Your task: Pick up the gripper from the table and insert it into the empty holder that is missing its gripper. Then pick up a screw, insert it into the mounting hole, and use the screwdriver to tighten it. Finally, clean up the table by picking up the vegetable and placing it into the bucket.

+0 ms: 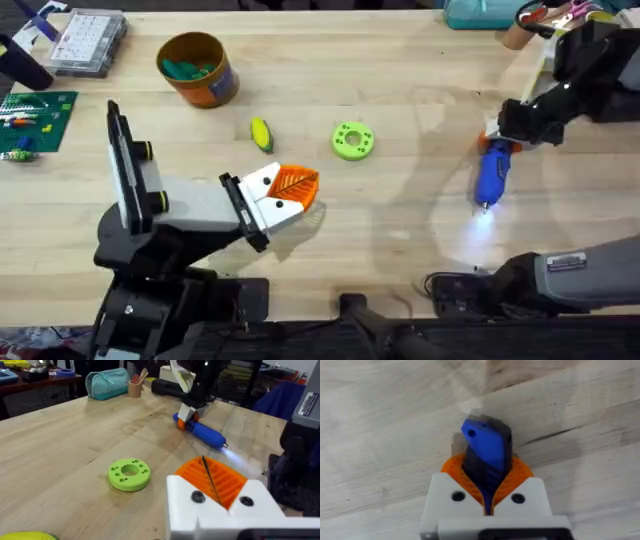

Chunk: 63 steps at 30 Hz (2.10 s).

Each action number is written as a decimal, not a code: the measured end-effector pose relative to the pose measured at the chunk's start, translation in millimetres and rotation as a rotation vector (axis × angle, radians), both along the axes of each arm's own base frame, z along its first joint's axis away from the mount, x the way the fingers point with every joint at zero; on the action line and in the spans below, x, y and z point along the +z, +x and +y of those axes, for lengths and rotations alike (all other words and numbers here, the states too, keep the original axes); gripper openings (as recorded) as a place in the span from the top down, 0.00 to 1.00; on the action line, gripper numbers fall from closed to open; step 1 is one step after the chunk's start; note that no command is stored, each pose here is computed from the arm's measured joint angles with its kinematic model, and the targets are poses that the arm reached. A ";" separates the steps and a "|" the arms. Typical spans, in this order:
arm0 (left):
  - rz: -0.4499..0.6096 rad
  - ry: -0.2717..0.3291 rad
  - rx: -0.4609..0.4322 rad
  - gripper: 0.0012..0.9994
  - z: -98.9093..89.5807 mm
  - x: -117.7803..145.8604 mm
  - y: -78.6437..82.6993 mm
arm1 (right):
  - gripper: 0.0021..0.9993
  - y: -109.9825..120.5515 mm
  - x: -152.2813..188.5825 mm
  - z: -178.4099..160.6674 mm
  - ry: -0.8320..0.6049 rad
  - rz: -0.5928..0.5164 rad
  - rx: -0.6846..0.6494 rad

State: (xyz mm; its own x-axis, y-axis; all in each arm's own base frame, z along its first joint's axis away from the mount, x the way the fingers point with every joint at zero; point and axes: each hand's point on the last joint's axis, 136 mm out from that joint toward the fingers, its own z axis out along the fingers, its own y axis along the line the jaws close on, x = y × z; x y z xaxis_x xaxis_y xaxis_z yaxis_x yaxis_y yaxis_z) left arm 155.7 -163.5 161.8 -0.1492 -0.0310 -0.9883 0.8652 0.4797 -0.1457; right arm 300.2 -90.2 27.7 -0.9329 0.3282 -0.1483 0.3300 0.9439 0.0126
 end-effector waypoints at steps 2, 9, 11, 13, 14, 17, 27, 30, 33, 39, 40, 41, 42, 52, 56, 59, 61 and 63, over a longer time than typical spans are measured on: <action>0.000 0.000 0.000 0.98 0.0 0.0 0.0 | 0.97 -0.1 0.0 0.0 0.000 0.000 0.002; 0.000 0.000 0.001 0.98 0.1 0.0 0.1 | 0.97 -0.7 2.7 1.0 0.002 -0.003 0.010; 0.000 0.000 0.000 0.98 0.0 0.0 0.0 | 0.97 -2.8 4.3 4.7 0.018 0.000 0.017; 0.000 0.000 0.000 0.98 0.0 0.2 0.0 | 0.97 -4.6 7.2 8.2 0.031 0.000 0.022; 0.000 0.000 0.000 0.98 0.0 0.1 0.0 | 0.97 -4.4 10.6 9.3 0.033 -0.008 0.025; 0.000 0.000 0.000 0.98 0.0 0.0 0.0 | 0.97 -0.5 28.7 10.4 0.029 -0.056 0.030; 0.002 0.000 -0.007 0.98 -0.6 -0.1 -1.1 | 0.97 17.3 118.9 9.8 -0.013 -0.278 0.035; 0.002 0.000 -0.007 0.98 -0.6 -0.1 -1.2 | 0.97 19.9 139.6 13.0 -0.009 -0.343 0.038; 0.002 0.000 -0.008 0.98 -0.6 -0.1 -1.2 | 0.97 24.0 167.8 15.6 -0.014 -0.426 0.051; 0.002 0.000 -0.008 0.98 -0.6 -0.1 -1.2 | 0.97 32.4 235.5 26.0 -0.053 -0.658 0.159; 0.002 0.000 -0.008 0.98 -0.6 -0.1 -1.2 | 0.97 33.4 245.8 28.6 -0.054 -0.696 0.175; 0.002 0.000 -0.008 0.98 -0.6 -0.1 -1.2 | 0.97 34.3 257.0 32.3 -0.052 -0.740 0.194; 0.002 0.000 -0.008 0.98 -0.6 -0.1 -1.2 | 0.97 34.9 268.2 36.8 -0.047 -0.786 0.216; 0.002 0.000 -0.008 0.98 -0.6 -0.1 -1.2 | 0.97 25.0 354.7 93.1 0.071 -1.141 0.490; 0.001 0.000 -0.007 0.98 -0.6 -0.1 -1.2 | 0.97 19.7 370.6 114.2 0.154 -1.213 0.596; 0.002 0.000 -0.007 0.98 -0.6 -0.1 -1.2 | 0.97 14.6 376.5 126.2 0.211 -1.238 0.656; 0.002 0.000 -0.008 0.98 -0.6 -0.1 -1.2 | 0.97 11.5 380.2 132.6 0.241 -1.253 0.691; 0.002 0.000 -0.007 0.98 -0.6 -0.1 -1.2 | 0.97 9.1 384.5 137.3 0.261 -1.271 0.720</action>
State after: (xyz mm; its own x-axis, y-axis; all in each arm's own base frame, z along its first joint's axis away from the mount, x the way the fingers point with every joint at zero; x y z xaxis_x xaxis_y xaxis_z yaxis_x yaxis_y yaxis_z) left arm 154.5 -164.1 161.6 -0.1512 -0.0302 -0.9880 0.8685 0.4732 -0.1474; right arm 309.2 47.1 412.2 -0.1965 0.0082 -0.9805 -0.5578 0.8214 0.1187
